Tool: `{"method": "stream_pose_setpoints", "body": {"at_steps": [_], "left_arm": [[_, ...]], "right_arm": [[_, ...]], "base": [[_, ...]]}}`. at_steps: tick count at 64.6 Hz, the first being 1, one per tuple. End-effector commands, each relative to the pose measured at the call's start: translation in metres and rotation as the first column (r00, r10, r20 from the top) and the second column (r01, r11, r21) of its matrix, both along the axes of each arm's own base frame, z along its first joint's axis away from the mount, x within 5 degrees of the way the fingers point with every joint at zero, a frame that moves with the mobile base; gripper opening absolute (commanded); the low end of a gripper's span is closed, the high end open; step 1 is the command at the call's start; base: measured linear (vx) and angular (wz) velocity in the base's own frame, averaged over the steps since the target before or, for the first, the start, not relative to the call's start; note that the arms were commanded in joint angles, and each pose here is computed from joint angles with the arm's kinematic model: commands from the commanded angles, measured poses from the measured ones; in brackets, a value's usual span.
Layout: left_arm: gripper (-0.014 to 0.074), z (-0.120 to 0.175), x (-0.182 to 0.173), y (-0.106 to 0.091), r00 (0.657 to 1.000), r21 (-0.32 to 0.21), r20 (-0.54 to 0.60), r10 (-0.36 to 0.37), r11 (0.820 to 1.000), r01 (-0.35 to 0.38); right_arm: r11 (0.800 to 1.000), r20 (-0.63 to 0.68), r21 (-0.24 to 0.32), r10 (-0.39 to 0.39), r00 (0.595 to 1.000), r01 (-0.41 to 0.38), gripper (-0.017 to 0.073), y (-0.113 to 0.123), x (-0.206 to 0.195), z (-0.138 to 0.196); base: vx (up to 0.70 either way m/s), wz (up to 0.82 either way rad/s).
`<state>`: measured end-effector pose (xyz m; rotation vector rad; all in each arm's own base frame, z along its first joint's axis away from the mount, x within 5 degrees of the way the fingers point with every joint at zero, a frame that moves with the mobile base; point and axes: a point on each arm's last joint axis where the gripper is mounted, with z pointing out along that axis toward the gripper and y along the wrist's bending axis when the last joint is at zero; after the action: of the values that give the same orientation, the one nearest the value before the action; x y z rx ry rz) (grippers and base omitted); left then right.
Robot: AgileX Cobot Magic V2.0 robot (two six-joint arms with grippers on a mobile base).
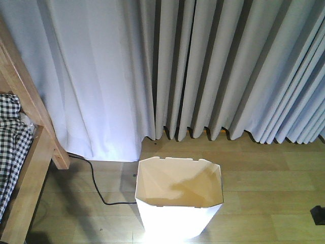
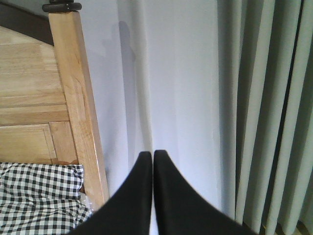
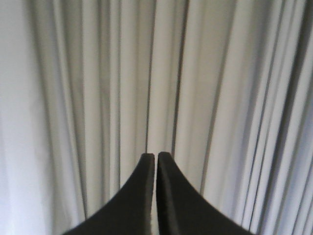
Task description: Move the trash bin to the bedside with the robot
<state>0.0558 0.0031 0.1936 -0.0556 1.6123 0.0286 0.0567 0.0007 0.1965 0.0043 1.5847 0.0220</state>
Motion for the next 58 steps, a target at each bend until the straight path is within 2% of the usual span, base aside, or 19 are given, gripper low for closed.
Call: {"method": "stream_pose_setpoints", "body": {"at_steps": [1,58], "left_arm": [[-0.0006,0.0139,-0.0014,-0.0005,0.995,-0.004,0.098,-0.005,1.000,0.005],[-0.0006,0.0139,-0.0014,-0.0005,0.995,-0.004,0.098,-0.005,1.000,0.005]], "right_arm": [[1.000,0.070,0.001,-0.010,0.998,0.010,-0.0009,-0.0006,-0.0002,0.0008],[1.000,0.062,0.005,-0.010,0.998,0.009,-0.0009,-0.0006,-0.0001,0.0001]], "base": [[0.00,0.00],[0.00,0.00]]}}
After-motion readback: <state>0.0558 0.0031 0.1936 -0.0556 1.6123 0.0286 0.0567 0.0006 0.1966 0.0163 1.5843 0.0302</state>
